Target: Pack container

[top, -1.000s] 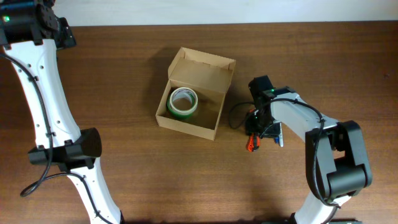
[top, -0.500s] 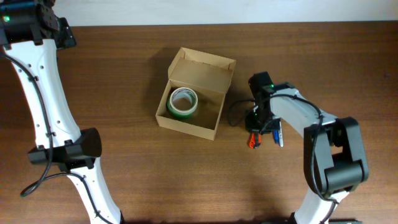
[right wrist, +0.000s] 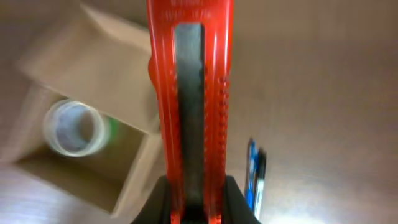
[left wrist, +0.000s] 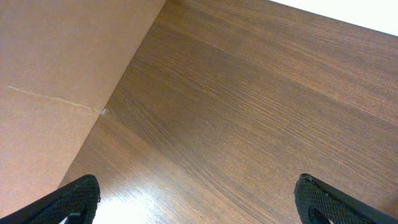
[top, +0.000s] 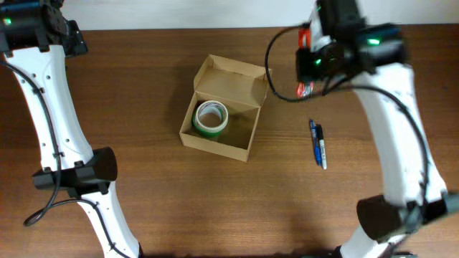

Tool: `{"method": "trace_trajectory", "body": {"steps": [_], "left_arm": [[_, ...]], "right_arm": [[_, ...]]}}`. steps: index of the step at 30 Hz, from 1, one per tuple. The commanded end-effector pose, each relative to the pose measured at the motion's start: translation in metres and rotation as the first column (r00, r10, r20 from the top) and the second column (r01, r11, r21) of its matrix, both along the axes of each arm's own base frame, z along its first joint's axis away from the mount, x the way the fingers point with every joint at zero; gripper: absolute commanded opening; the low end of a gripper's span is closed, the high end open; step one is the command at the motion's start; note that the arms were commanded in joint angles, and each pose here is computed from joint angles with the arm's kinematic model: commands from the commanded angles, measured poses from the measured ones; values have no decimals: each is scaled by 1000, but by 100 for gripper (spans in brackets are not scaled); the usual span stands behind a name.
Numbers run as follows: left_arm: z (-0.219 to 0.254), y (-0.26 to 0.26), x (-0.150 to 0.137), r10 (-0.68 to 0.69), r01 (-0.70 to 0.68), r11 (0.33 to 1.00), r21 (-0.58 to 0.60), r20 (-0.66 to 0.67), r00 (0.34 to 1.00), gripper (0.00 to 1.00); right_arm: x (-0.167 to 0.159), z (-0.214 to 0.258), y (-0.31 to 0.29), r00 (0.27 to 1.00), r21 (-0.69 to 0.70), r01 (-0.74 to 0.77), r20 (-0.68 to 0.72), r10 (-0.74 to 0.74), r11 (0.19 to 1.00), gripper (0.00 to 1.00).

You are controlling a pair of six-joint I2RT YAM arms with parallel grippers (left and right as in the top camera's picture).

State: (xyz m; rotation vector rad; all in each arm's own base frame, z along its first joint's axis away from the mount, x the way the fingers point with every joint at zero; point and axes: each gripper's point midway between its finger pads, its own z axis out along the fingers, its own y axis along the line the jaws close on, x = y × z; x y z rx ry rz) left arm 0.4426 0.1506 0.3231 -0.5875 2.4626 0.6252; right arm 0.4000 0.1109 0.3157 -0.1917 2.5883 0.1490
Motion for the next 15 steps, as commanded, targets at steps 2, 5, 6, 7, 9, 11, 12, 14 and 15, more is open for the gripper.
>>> {"method": "trace_trajectory", "body": {"steps": [2,5,6,7,9,11,12,14,15], "left_arm": [[18,2,-8,0,-1,1000,21,37,999,100],[18,2,-8,0,-1,1000,21,37,999,100],[18,2,-8,0,-1,1000,21,37,999,100],[18,2,-8,0,-1,1000,21,37,999,100],[18,2,-8,0,-1,1000,21,37,999,100],[18,2,-8,0,-1,1000,21,37,999,100],[18,2,-8,0,-1,1000,21,37,999,100],[18,2,-8,0,-1,1000,21,37,999,100],[18,2,-8,0,-1,1000,21,37,999,100]], "right_arm": [[-38,33,51,956,-63,-284,56,288,957,5],[-65,24,89,898,-117,-435,16,439,893,5],[-71,20,100,881,-138,-469,3,474,872,5],[-75,14,108,865,-161,-497,-11,502,853,5],[-79,0,123,843,-214,-532,-50,535,819,5],[-79,-21,136,828,-256,-558,-98,553,790,6],[-78,-28,140,824,-268,-564,-115,555,781,6],[-75,-51,151,796,-282,-603,-167,581,746,5],[-73,-63,155,781,-289,-623,-197,592,727,5]]}}
